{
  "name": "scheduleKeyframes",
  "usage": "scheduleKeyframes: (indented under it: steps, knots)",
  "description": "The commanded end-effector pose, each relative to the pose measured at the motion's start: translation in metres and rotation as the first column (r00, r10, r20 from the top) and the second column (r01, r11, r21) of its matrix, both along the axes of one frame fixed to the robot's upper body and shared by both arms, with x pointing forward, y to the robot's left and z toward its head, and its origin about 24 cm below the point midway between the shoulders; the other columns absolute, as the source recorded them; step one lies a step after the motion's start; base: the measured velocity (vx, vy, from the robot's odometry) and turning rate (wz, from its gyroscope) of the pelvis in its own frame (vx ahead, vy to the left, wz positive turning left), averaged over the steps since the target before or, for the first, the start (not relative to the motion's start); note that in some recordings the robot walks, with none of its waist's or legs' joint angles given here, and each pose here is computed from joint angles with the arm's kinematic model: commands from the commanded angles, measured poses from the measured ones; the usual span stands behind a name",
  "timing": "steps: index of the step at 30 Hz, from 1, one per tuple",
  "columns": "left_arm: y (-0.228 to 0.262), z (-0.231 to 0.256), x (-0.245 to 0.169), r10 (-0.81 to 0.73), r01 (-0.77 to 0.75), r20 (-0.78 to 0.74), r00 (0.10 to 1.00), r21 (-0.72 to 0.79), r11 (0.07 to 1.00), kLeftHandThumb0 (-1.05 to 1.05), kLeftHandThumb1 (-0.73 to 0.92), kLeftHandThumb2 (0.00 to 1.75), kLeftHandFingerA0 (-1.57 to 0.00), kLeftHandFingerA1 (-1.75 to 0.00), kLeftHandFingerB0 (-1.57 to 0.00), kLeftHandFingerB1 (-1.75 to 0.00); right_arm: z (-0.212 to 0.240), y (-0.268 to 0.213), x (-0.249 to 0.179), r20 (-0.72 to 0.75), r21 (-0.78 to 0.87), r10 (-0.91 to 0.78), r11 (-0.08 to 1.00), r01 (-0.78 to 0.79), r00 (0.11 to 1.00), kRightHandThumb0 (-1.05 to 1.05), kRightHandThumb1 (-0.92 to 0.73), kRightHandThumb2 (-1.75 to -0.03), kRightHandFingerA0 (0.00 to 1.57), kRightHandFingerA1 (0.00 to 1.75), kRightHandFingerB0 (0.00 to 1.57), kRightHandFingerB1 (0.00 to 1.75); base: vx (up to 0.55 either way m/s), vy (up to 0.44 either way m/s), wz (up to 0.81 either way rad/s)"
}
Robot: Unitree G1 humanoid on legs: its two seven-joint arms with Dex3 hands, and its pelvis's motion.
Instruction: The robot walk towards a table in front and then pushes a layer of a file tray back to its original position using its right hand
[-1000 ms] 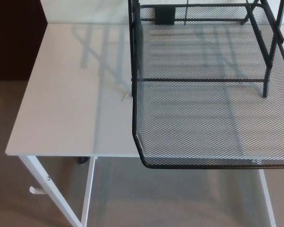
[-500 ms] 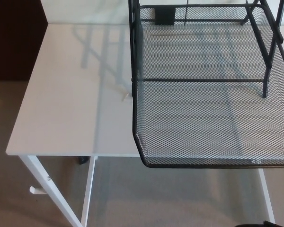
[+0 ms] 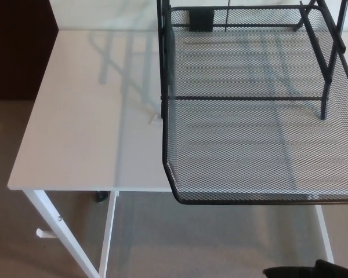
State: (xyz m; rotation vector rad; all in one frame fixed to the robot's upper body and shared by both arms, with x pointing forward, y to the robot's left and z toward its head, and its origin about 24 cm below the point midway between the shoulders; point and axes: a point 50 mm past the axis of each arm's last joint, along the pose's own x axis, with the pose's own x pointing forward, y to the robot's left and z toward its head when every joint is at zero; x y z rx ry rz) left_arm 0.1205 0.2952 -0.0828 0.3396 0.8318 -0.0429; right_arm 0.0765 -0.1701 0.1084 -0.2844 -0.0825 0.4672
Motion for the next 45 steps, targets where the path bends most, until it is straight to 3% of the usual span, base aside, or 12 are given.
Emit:
scheduleKeyframes:
  steps: [1,4,6,7,12,15,18,19,20,23,34,45]
  knots:
    - [0.011,0.004,0.0,-0.039,0.04,-0.014,0.999,0.078,0.996,-0.18,0.63,0.58,-0.54,-0.44,-0.32,-0.35,0.055,0.012,-0.016,0.227,0.09,0.067,0.992,-0.089,0.972,-0.22,-0.5,-0.55,0.63,0.45,0.6,0.43,0.0,0.0,0.0]
    - [0.011,0.004,-0.001,-0.048,0.049,-0.014,0.999,0.083,0.995,-0.15,0.46,0.89,-0.46,-0.61,-0.19,-0.49,0.06,0.01,-0.016,0.299,0.048,0.051,0.996,-0.069,0.953,-0.31,-0.42,-0.64,0.62,0.54,0.53,0.5,0.0,0.0,0.0]
    - [0.011,0.004,0.0,-0.055,0.056,-0.016,0.998,0.092,0.994,-0.15,0.46,0.89,-0.46,-0.61,-0.19,-0.49,0.063,0.01,-0.015,0.338,0.037,0.044,0.998,-0.06,0.94,-0.31,-0.41,-0.64,0.62,0.54,0.53,0.5,0.0,0.0,0.0]
    - [0.011,0.005,-0.001,-0.058,0.059,-0.014,0.998,0.093,0.994,-0.19,0.63,0.58,-0.55,-0.44,-0.32,-0.35,0.066,0.011,-0.015,0.365,0.02,0.035,0.999,-0.046,0.93,-0.32,-0.4,-0.65,0.62,0.56,0.53,0.51,0.0,0.0,0.0]
    - [0.011,0.005,0.0,-0.054,0.055,-0.011,0.998,0.086,0.995,-0.19,0.63,0.58,-0.54,-0.44,-0.32,-0.35,0.071,0.014,-0.016,0.475,-0.09,0.026,0.996,0.019,0.88,-0.28,-0.47,-0.54,0.55,0.47,0.54,0.43,0.0,0.0,0.0]
    - [0.011,0.005,-0.001,-0.048,0.049,-0.012,0.999,0.083,0.995,-0.18,0.64,0.58,-0.55,-0.45,-0.32,-0.35,0.071,0.015,-0.014,0.548,-0.15,0.002,0.984,0.096,0.836,-0.33,-0.45,-0.54,0.41,0.44,0.49,0.39,0.0,0.0,0.0]
    - [0.011,0.004,-0.004,-0.064,0.065,-0.021,0.998,0.091,0.994,-0.19,0.64,0.58,-0.55,-0.44,-0.32,-0.34,0.068,0.018,-0.004,0.611,-0.251,0.032,0.955,0.155,0.791,-0.41,-0.34,-0.6,0.07,0.43,0.2,0.37,0.0,0.0,0.0]
    - [0.011,0.004,-0.004,-0.067,0.068,-0.017,0.998,0.095,0.993,-0.15,0.46,0.89,-0.47,-0.62,-0.2,-0.49,0.065,0.018,-0.001,0.616,-0.28,0.047,0.946,0.164,0.786,-0.19,-0.35,-0.51,0.01,0.33,0.17,0.29,0.0,0.0,0.0]
    - [0.011,0.004,-0.004,-0.07,0.071,-0.017,0.997,0.095,0.993,-0.15,0.46,0.89,-0.47,-0.62,-0.19,-0.49,0.06,0.018,0.006,0.63,-0.328,0.063,0.925,0.192,0.774,-0.41,-0.29,-0.62,0.0,0.09,0.07,0.28,0.0,0.0,0.0]
    - [0.011,0.005,-0.002,-0.065,0.066,-0.013,0.998,0.089,0.994,-0.16,0.46,0.89,-0.47,-0.62,-0.19,-0.49,0.051,0.018,0.024,0.646,-0.428,0.1,0.868,0.251,0.757,-0.45,-0.34,-0.64,0.0,0.0,0.08,0.05,0.0,0.0,0.0]
    - [0.009,0.007,0.004,-0.074,0.074,-0.005,0.997,0.093,0.993,-0.15,0.46,0.89,-0.48,-0.63,-0.2,-0.5,0.025,0.013,0.083,0.631,-0.637,0.14,0.655,0.407,0.763,-0.39,-0.32,-0.62,0.0,0.0,0.0,0.04,0.0,0.0,0.0]
    - [0.009,0.008,0.004,-0.08,0.08,-0.003,0.997,0.089,0.993,-0.15,0.46,0.89,-0.48,-0.63,-0.2,-0.5,0.012,0.017,0.109,0.614,-0.674,0.144,0.608,0.421,0.776,-0.41,-0.34,-0.64,0.0,0.0,0.05,0.03,0.0,0.0,0.0]
